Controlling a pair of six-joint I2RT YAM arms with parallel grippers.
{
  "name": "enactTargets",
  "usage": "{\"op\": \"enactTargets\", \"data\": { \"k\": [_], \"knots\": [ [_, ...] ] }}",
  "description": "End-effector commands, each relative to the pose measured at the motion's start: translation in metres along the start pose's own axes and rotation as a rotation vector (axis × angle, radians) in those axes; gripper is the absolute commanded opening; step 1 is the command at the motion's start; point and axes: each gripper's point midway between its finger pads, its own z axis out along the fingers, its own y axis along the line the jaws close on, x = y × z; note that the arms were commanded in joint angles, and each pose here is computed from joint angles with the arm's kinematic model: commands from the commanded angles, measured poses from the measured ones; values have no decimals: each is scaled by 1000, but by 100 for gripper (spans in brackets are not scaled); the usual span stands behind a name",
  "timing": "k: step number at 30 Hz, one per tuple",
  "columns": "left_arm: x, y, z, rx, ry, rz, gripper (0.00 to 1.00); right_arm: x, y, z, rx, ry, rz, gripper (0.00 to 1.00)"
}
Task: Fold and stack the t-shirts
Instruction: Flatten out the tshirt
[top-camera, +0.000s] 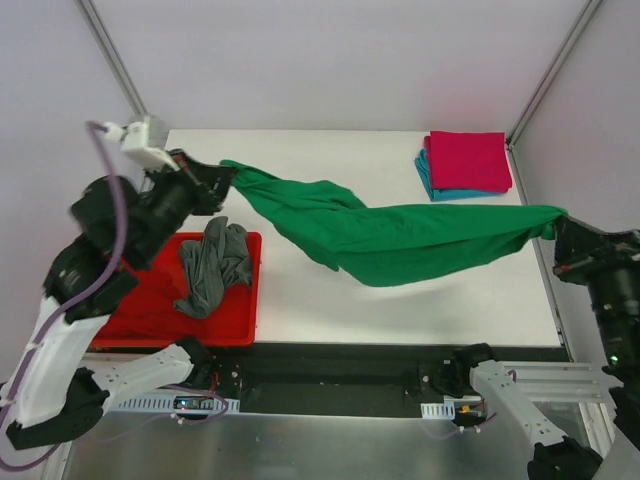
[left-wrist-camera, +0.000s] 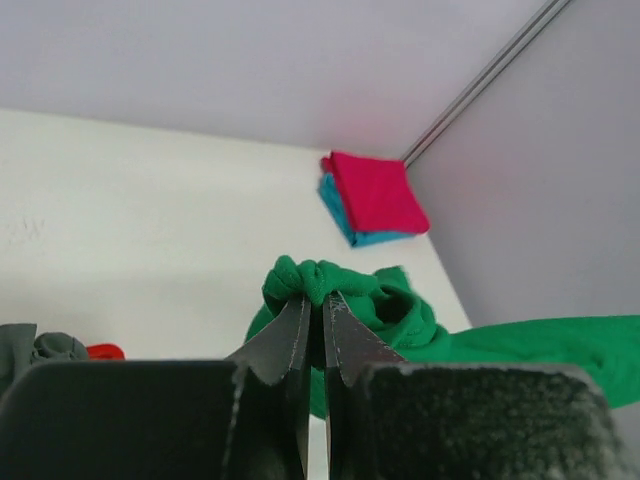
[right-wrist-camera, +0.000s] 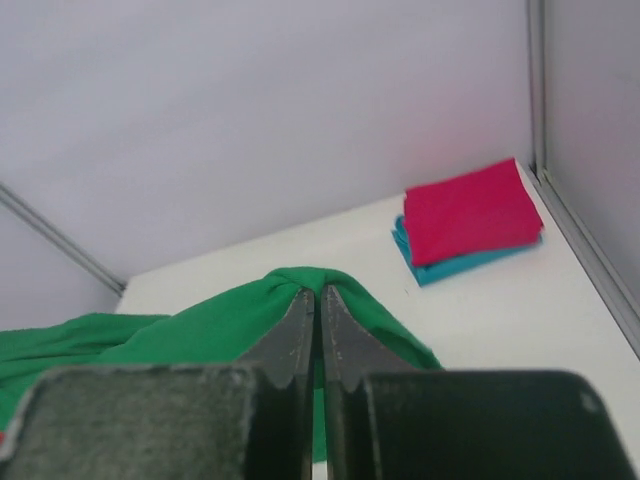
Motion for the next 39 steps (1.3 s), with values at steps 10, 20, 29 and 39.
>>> {"op": "enactTargets", "data": {
  "k": [10,20,29,39],
  "knots": [
    [6,31,15,-162,-28,49,0,30,-1,63,80,164,-168,0],
    [108,104,140,-353,343,-19,0,88,-59,162,340,322,-224,0],
    [124,89,157,-266,428,-87,0,99,-103,155,386,330,-103,0],
    [84,61,93,-139,301,-110,0,61,-87,112,376,208,-92,0]
  ]
}}
